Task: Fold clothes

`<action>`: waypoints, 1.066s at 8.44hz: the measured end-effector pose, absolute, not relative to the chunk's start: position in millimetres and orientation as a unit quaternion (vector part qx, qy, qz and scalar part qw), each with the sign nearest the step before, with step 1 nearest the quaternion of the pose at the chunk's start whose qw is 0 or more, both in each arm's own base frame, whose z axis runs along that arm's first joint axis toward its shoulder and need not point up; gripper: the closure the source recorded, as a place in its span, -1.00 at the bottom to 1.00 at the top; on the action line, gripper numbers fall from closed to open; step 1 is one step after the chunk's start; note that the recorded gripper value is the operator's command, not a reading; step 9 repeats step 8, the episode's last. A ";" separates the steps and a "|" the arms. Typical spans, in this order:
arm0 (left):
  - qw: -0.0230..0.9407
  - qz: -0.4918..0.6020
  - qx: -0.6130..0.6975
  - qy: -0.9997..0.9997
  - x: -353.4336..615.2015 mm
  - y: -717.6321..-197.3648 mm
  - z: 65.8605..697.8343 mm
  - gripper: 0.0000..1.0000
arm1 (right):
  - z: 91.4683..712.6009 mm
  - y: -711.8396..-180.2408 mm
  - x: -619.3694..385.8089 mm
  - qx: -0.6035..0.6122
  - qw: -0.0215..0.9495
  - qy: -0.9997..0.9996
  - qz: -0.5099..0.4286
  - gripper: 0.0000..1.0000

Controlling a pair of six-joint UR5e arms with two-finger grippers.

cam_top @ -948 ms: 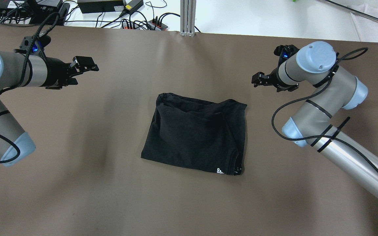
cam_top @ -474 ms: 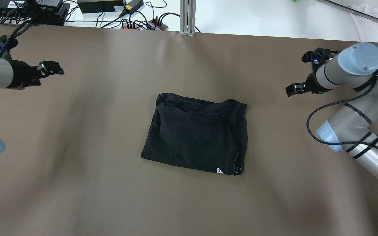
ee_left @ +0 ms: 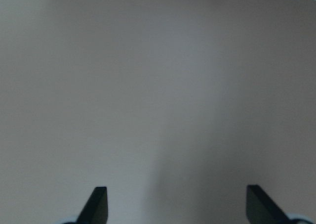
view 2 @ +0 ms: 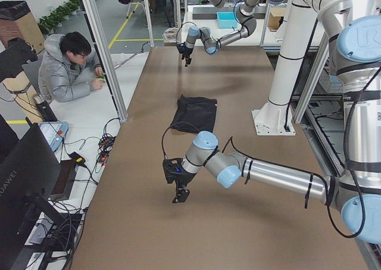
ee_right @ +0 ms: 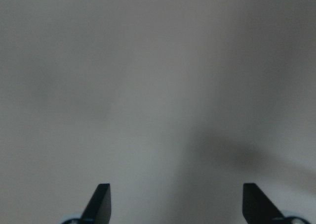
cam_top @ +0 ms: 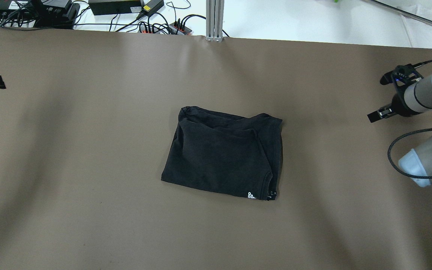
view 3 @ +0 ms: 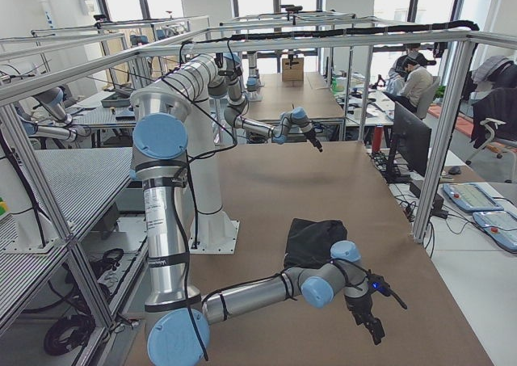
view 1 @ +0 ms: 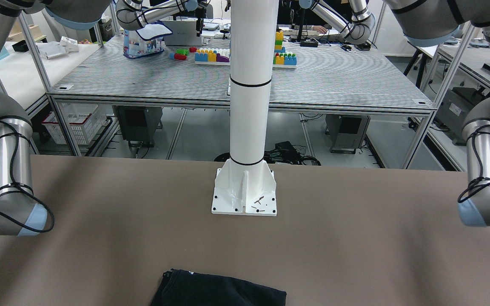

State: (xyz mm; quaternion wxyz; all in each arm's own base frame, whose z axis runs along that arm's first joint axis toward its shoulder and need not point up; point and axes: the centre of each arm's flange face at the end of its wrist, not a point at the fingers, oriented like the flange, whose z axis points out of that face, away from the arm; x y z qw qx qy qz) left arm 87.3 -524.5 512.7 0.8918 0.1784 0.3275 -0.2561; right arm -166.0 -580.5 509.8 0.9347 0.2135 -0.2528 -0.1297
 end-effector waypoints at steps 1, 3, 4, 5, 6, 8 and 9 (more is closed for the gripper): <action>0.903 -0.250 0.172 0.305 70.3 -514.5 532.0 -1.00 | 530.9 -577.7 -140.2 0.216 0.940 -0.221 -0.144 -0.88; 0.921 -0.221 0.174 0.268 42.5 -492.0 560.6 -1.00 | 572.4 -570.6 -86.3 0.213 0.945 -0.163 -0.185 -0.88; 0.933 -0.196 0.187 0.236 30.2 -480.7 573.5 -1.00 | 592.2 -563.8 -60.0 0.205 0.948 -0.146 -0.196 -0.88; 0.944 -0.169 0.201 0.200 19.8 -470.9 584.4 -1.00 | 618.6 -551.1 -37.8 0.188 0.953 -0.135 -0.196 -0.88; 0.952 -0.139 0.212 0.171 11.2 -464.8 590.9 -1.00 | 644.4 -538.1 -17.3 0.169 0.959 -0.130 -0.186 -0.88; 0.961 -0.077 0.233 0.129 -10.0 -461.2 594.8 -1.00 | 676.4 -523.4 15.2 0.145 0.969 -0.124 -0.157 -0.88; 0.961 -0.077 0.233 0.129 -10.0 -461.2 594.8 -1.00 | 676.4 -523.4 15.2 0.145 0.969 -0.124 -0.157 -0.88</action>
